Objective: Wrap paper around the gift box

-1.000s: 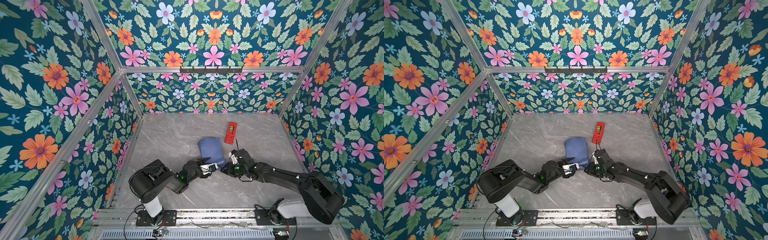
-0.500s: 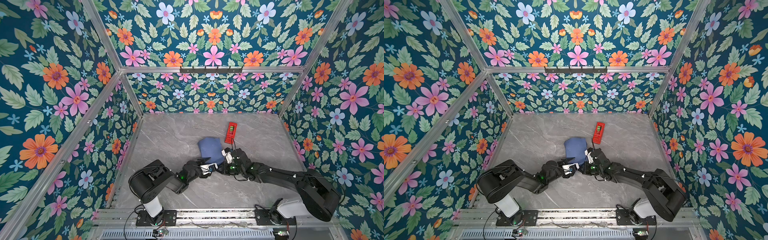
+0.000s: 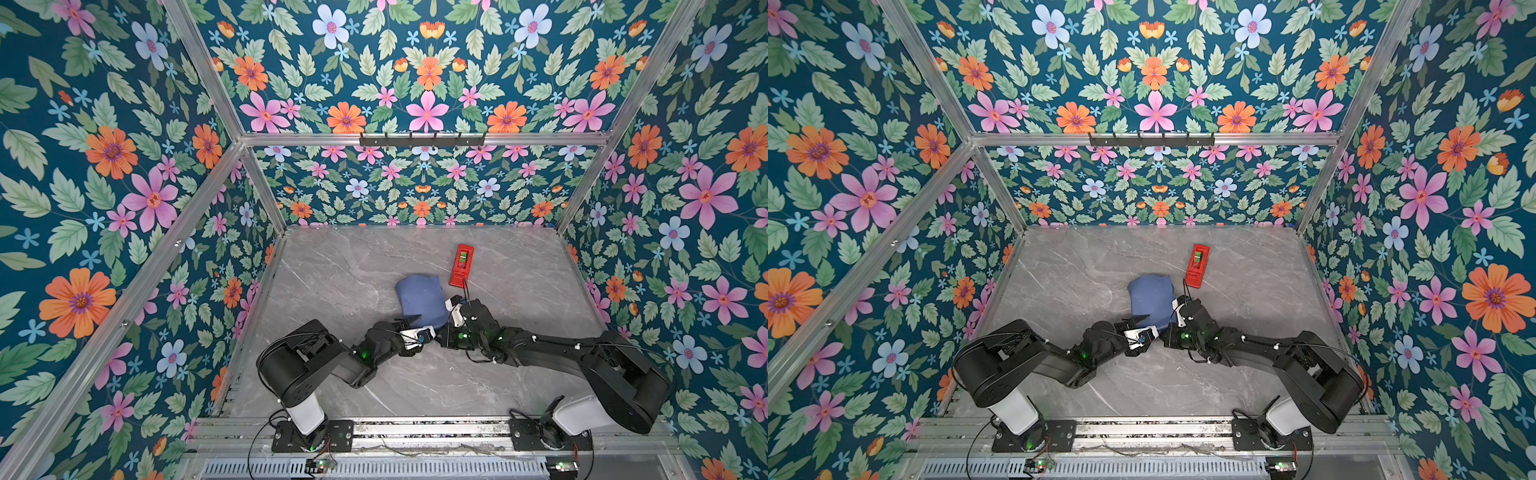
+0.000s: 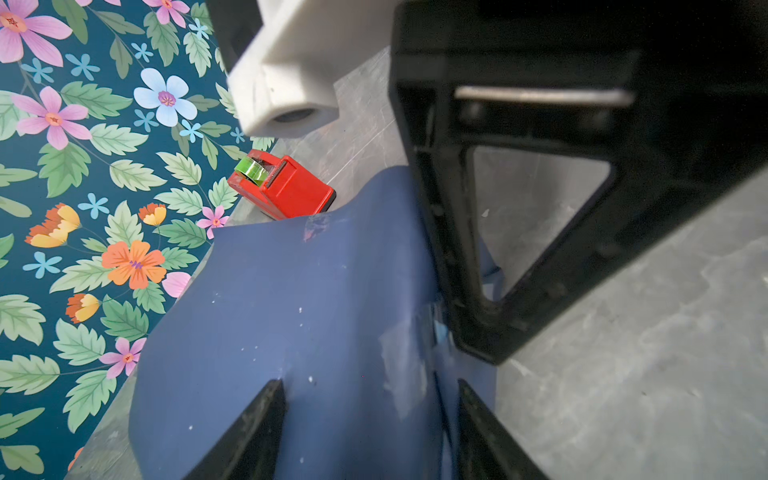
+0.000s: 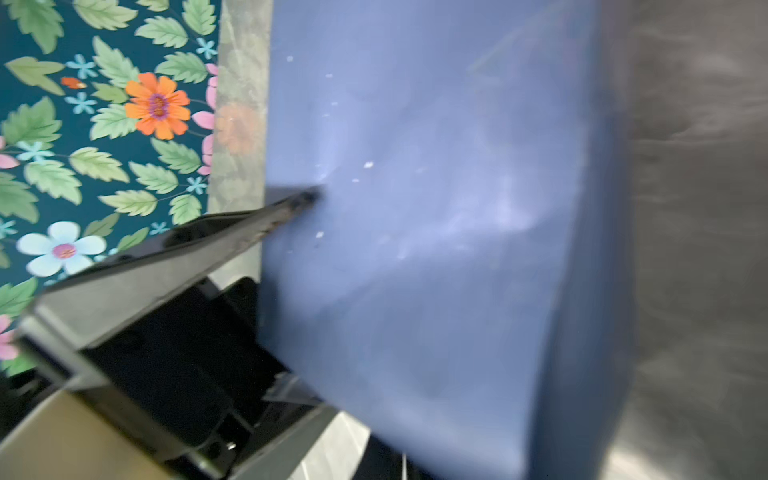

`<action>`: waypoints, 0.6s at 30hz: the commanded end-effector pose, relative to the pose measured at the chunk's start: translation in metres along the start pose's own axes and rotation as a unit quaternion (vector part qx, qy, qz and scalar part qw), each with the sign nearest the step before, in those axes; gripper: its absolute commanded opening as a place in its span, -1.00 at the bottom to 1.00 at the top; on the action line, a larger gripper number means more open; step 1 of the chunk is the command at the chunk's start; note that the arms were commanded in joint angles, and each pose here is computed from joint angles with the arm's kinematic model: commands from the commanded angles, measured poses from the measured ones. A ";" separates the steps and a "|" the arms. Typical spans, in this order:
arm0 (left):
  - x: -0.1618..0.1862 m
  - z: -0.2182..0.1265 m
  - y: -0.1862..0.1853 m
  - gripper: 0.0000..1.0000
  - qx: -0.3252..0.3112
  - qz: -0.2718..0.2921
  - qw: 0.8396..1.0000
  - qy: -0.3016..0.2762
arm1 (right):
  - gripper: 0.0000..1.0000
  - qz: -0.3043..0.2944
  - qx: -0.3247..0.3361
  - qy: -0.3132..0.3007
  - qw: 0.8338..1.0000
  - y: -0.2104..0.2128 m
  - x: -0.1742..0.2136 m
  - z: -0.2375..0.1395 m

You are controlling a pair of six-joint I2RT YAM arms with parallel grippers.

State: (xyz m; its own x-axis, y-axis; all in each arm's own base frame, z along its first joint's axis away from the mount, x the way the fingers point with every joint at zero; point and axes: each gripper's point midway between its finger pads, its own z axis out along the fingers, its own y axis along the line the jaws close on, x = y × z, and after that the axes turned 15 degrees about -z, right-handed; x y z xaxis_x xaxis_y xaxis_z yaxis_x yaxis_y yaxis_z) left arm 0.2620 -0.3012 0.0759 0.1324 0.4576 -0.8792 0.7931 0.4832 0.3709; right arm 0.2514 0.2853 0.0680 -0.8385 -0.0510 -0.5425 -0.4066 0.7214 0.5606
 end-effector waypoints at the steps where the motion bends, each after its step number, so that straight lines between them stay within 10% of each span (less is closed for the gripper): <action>1: 0.016 -0.001 -0.005 0.28 0.009 -0.009 0.999 0.032 | -0.86 -0.016 0.019 -0.017 1.000 -0.007 -0.005 -0.001; 18: 0.014 -0.001 -0.004 0.28 0.007 -0.009 0.999 0.030 | -0.84 -0.070 -0.040 -0.009 0.997 0.002 0.008 -0.004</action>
State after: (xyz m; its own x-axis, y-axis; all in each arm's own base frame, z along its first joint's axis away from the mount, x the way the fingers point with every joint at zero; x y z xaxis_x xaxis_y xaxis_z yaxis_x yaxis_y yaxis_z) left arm 0.2620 -0.3012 0.0759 0.1325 0.4575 -0.8793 0.7933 0.4829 0.3708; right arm 0.2473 0.2680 0.0477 -0.8084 -0.1150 -0.5773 -0.4578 0.7394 0.4936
